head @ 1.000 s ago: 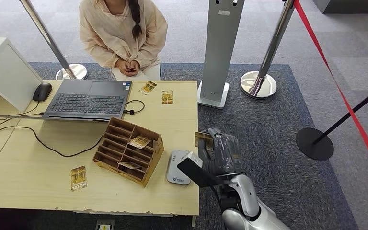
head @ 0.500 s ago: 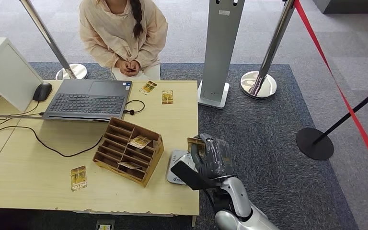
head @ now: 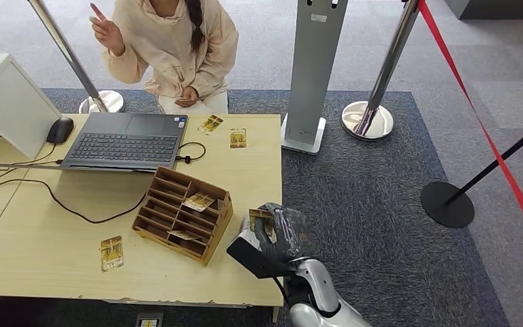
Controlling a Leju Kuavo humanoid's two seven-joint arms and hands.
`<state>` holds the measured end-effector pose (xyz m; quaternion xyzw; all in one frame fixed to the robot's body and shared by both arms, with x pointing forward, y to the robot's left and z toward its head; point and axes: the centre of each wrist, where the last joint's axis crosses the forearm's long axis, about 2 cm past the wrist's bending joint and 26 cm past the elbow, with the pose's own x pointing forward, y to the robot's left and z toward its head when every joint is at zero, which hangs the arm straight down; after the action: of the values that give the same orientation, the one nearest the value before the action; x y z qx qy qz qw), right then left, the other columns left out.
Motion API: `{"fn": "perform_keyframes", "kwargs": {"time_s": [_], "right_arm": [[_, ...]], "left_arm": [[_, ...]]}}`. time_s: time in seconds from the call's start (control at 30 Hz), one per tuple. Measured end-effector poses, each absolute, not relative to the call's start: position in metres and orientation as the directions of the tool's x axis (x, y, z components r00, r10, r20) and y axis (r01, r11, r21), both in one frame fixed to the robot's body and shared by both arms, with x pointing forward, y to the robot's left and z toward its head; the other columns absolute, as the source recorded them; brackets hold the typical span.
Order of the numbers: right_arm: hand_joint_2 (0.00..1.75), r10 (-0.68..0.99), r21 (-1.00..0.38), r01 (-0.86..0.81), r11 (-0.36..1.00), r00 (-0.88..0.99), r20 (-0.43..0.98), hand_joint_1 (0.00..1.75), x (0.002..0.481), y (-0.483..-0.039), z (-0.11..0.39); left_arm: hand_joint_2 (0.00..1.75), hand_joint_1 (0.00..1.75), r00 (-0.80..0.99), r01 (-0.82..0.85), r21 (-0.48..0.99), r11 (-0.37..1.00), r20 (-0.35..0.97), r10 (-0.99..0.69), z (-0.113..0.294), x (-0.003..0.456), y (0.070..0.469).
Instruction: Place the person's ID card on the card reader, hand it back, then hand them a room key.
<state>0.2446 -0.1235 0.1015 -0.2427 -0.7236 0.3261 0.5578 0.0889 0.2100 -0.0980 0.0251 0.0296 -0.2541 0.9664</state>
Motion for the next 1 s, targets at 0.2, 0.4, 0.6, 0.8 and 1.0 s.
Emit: {"fn": "perform_keyframes", "kwargs": {"time_s": [0.2,0.4,0.6,0.8,1.0], "right_arm": [[1.75,0.706,-0.735,-0.042,0.677,-0.246,0.664,1.75,0.242,-0.116,0.095],[1.75,0.711,-0.737,-0.057,0.673,-0.225,0.667,1.75,0.242,-0.114,0.089],[1.75,0.713,-0.74,-0.074,0.668,-0.22,0.666,1.75,0.24,-0.112,0.085],[1.75,0.72,-0.746,-0.085,0.66,-0.21,0.661,1.75,0.24,-0.112,0.082],[1.75,0.747,-0.77,-0.042,0.636,-0.217,0.629,1.75,0.244,-0.11,0.093]], "left_arm": [[1.75,0.0,0.869,0.492,0.033,0.87,-0.07,-0.489,-0.098,0.089,0.21],[1.75,0.0,0.87,0.492,0.033,0.87,-0.068,-0.489,-0.098,0.089,0.21],[1.75,0.0,0.87,0.491,0.033,0.871,-0.064,-0.488,-0.098,0.088,0.21],[1.75,0.0,0.878,0.477,0.031,0.878,-0.062,-0.475,-0.098,0.09,0.21],[1.75,0.0,0.883,0.467,0.029,0.884,-0.06,-0.465,-0.097,0.092,0.211]]}}
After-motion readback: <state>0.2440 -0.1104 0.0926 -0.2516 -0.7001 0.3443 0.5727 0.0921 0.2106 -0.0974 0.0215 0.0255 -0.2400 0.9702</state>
